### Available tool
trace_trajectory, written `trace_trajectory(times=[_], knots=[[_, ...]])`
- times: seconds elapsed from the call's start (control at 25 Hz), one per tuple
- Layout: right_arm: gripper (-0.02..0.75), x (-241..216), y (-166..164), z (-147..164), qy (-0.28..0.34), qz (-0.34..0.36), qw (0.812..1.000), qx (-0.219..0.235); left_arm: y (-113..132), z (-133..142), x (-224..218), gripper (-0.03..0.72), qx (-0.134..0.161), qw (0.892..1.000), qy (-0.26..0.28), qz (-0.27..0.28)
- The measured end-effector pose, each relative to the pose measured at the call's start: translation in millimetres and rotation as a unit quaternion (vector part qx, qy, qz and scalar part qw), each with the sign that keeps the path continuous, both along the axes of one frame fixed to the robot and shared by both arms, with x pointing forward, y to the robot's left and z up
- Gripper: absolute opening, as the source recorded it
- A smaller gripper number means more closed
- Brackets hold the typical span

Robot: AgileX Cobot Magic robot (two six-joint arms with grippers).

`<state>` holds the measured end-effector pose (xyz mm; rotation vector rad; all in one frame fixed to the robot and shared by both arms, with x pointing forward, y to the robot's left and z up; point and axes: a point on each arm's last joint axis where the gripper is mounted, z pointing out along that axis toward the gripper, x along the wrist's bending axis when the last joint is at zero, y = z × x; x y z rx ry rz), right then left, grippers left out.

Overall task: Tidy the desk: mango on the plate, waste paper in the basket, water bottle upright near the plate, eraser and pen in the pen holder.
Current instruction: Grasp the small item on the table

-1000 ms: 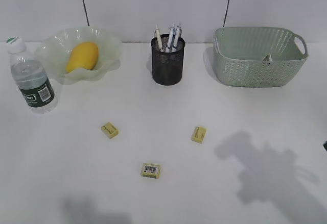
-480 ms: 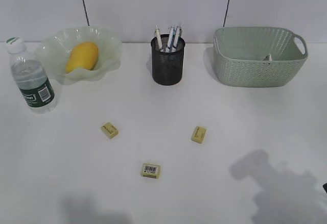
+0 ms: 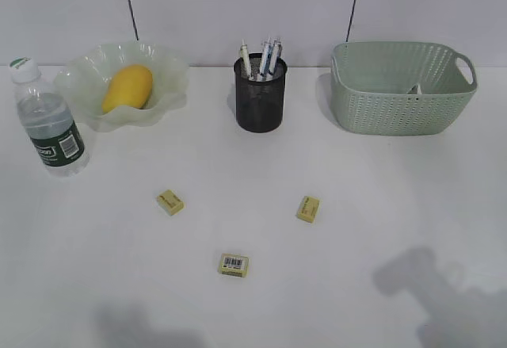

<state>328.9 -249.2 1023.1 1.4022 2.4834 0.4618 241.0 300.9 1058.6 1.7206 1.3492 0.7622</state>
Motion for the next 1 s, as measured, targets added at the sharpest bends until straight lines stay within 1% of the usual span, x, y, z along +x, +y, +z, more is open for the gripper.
trace_trajectory(times=[0.2, 0.36, 0.52, 0.56, 0.6, 0.72, 1.0], knots=[[0.498, -10, -6, 5, -0.030, -0.001, 0.999, 0.021, 0, 0, 0, 0.239, 0.000, 1.000, 0.000, 0.000], [0.498, -22, -13, 14, -0.073, -0.001, 0.996, 0.048, 0, 0, 0, 0.238, 0.000, 1.000, 0.000, 0.000], [0.498, -38, -23, 23, -0.127, -0.004, 0.988, 0.084, 0, 0, 0, 0.238, 0.000, 1.000, 0.000, 0.000], [0.498, -42, -26, 25, -0.141, -0.005, 0.985, 0.095, 1, 0, 0, 0.240, 0.005, 1.000, -0.001, 0.003], [0.498, -46, -28, 26, -0.154, -0.006, 0.983, 0.103, 0, 0, 0, 0.239, 0.000, 1.000, 0.000, 0.000], [0.498, -56, -35, 28, -0.185, -0.007, 0.975, 0.124, 0, 0, 0, 0.239, 0.000, 1.000, 0.000, 0.000], [0.498, -71, -44, 31, -0.230, -0.009, 0.961, 0.156, 0, 0, 0, 0.238, 0.000, 1.000, 0.000, 0.000]])
